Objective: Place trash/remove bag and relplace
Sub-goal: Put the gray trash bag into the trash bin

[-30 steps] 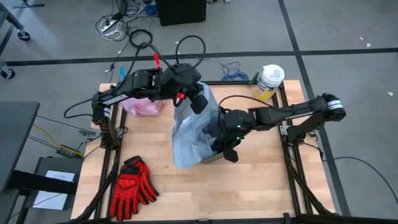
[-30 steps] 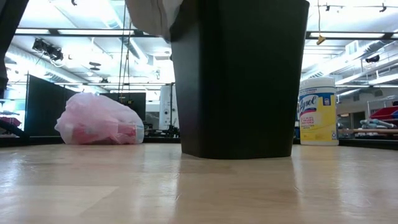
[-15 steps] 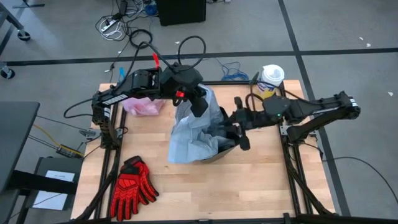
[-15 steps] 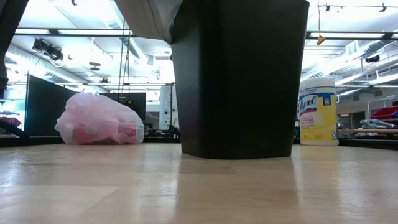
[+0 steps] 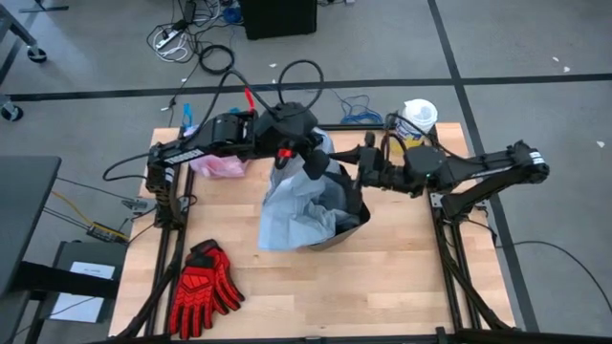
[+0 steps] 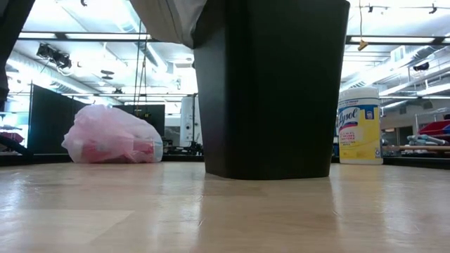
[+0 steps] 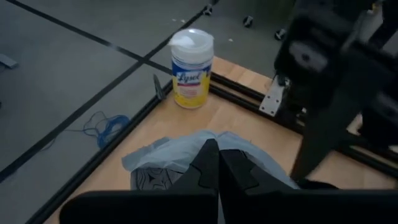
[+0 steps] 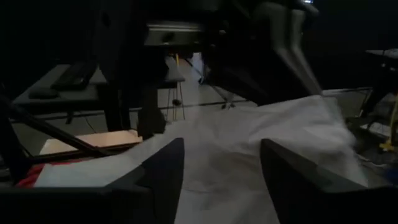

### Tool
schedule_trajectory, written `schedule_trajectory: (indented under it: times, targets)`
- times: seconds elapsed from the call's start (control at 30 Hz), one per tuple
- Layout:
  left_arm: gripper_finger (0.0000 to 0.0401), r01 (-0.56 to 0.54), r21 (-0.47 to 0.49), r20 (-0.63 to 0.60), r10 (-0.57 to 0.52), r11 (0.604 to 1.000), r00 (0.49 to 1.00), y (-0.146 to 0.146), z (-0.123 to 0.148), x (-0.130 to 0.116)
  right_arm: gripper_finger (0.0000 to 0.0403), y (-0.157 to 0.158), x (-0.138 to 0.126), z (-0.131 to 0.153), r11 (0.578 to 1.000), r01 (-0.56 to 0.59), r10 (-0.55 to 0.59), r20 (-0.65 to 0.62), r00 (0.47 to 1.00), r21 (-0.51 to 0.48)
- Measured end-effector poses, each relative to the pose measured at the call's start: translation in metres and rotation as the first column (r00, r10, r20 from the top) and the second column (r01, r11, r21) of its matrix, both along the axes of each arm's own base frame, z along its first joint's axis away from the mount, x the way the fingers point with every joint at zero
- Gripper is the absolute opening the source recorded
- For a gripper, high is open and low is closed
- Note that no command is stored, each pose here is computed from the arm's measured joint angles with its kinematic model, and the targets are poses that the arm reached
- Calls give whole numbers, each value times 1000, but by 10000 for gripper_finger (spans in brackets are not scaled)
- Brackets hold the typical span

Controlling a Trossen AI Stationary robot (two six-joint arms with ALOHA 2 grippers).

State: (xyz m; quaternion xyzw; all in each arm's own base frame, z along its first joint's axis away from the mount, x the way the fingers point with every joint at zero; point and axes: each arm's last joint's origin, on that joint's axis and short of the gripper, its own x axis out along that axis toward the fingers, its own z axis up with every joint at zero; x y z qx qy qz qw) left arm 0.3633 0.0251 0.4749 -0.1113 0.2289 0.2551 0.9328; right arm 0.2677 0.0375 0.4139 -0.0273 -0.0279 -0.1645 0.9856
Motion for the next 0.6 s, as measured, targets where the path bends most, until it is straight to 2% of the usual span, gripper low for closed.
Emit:
schedule_trajectory:
  times: [0.13,0.27,0.47,0.6]
  targets:
    - [2,-1,0,-11,1,1000,1000,0,-4,5,213,2,12,-7,1000,1,-1,6,1000,29]
    - [2,0,0,-10,0,1000,1000,0,-5,6,211,-1,18,-14,993,90,-90,-5,996,73]
    - [2,10,-10,1,-10,1000,1000,0,-5,7,182,-3,16,-17,970,215,-214,-19,977,114]
    - [2,30,-23,30,-29,999,999,-1,-3,9,146,-4,16,-16,969,225,-224,-22,974,100]
